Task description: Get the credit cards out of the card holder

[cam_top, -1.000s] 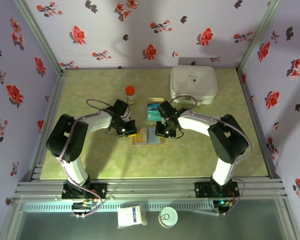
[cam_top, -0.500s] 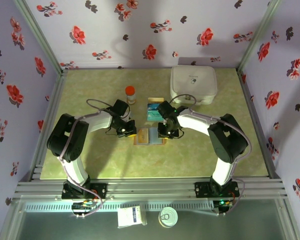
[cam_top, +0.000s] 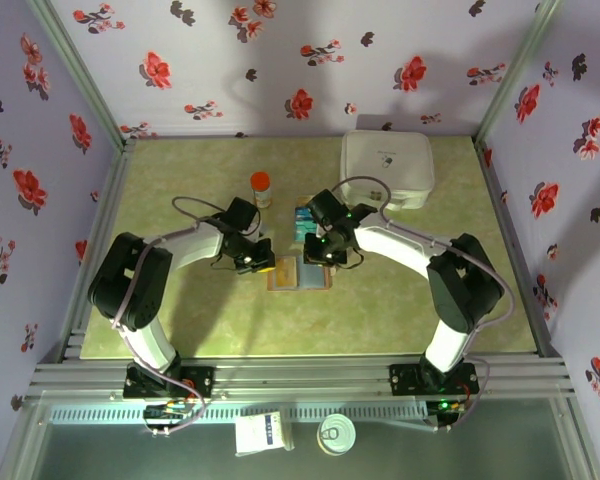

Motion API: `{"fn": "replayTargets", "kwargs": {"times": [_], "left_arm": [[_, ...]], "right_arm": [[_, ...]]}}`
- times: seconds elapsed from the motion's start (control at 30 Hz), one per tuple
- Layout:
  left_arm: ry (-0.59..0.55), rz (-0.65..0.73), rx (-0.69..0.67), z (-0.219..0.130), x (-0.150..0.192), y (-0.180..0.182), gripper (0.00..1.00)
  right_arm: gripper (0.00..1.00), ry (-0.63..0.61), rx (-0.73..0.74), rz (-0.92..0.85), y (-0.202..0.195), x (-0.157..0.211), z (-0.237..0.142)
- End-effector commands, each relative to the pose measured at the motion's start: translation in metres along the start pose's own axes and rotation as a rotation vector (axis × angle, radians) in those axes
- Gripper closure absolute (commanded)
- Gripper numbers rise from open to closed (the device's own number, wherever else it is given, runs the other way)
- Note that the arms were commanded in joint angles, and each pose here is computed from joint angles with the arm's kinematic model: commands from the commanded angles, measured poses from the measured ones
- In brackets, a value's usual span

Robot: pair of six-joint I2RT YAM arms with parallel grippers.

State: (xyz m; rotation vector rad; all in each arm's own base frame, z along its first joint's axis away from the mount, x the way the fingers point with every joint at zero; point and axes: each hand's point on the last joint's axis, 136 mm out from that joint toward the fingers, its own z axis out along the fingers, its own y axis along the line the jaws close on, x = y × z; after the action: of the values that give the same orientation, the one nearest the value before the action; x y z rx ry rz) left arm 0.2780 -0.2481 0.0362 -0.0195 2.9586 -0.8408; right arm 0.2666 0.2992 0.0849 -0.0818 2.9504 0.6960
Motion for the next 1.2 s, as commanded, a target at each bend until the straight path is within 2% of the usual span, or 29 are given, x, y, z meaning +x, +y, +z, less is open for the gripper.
{"fn": "replayTargets", "kwargs": {"times": [0.0, 0.2, 0.53, 0.9, 1.17], "left_arm": [[0.016, 0.0, 0.027, 0.005, 0.002, -0.012, 0.95], [0.033, -0.01, -0.007, 0.015, 0.009, 0.001, 0.95], [0.037, -0.012, -0.044, 0.016, 0.011, 0.01, 0.96], [-0.002, 0.007, -0.012, -0.001, 0.002, -0.007, 0.96], [0.026, 0.007, -0.04, 0.009, 0.005, 0.002, 0.96]], "right_arm": [[0.83, 0.04, -0.147, 0.03, 0.029, 0.001, 0.015], [0.85, 0.076, -0.133, 0.059, 0.013, 0.008, 0.041], [0.88, 0.092, 0.075, 0.066, -0.048, 0.021, 0.06], [0.85, 0.024, -0.112, 0.059, -0.005, 0.005, 0.037], [0.81, 0.037, -0.214, 0.069, 0.017, -0.001, 0.043]]}}
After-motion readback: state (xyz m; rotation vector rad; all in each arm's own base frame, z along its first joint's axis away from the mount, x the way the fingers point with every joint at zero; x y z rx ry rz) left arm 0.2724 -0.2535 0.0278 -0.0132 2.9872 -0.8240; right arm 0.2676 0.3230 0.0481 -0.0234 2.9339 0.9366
